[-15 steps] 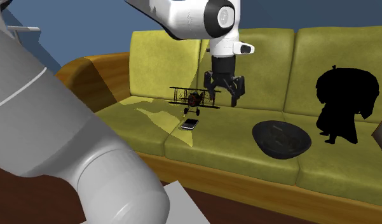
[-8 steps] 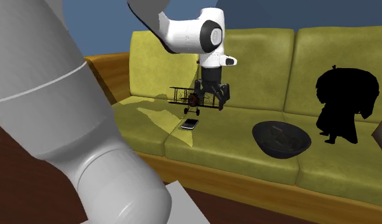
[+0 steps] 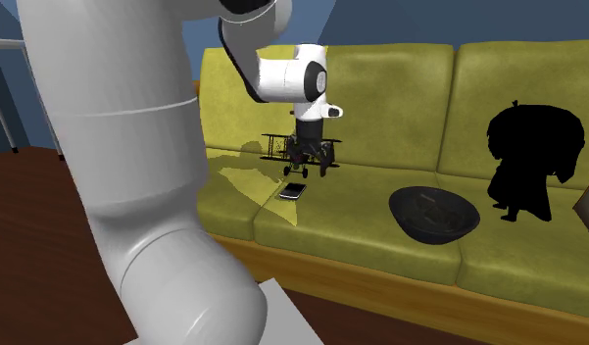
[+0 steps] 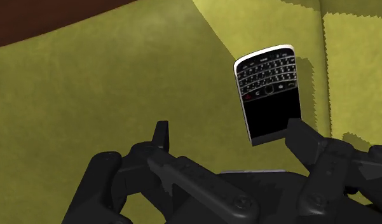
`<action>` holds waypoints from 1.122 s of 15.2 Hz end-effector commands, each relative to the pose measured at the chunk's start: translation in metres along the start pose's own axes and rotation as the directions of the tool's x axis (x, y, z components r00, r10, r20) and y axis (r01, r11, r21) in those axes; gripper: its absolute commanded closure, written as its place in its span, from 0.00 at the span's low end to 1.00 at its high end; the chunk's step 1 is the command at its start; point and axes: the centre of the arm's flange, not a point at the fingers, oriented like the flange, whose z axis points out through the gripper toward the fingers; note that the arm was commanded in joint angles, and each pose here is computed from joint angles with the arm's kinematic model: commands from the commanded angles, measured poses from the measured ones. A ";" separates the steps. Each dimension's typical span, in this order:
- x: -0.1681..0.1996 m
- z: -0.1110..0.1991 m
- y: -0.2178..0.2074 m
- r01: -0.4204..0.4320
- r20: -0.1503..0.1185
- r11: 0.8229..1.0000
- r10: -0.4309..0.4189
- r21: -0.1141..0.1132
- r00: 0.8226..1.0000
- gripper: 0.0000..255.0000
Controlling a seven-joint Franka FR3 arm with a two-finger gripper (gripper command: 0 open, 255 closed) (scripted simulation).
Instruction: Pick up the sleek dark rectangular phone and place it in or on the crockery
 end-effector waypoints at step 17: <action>0.026 0.084 -0.067 0.075 0.028 0.997 -0.075 0.001 0.997 0.00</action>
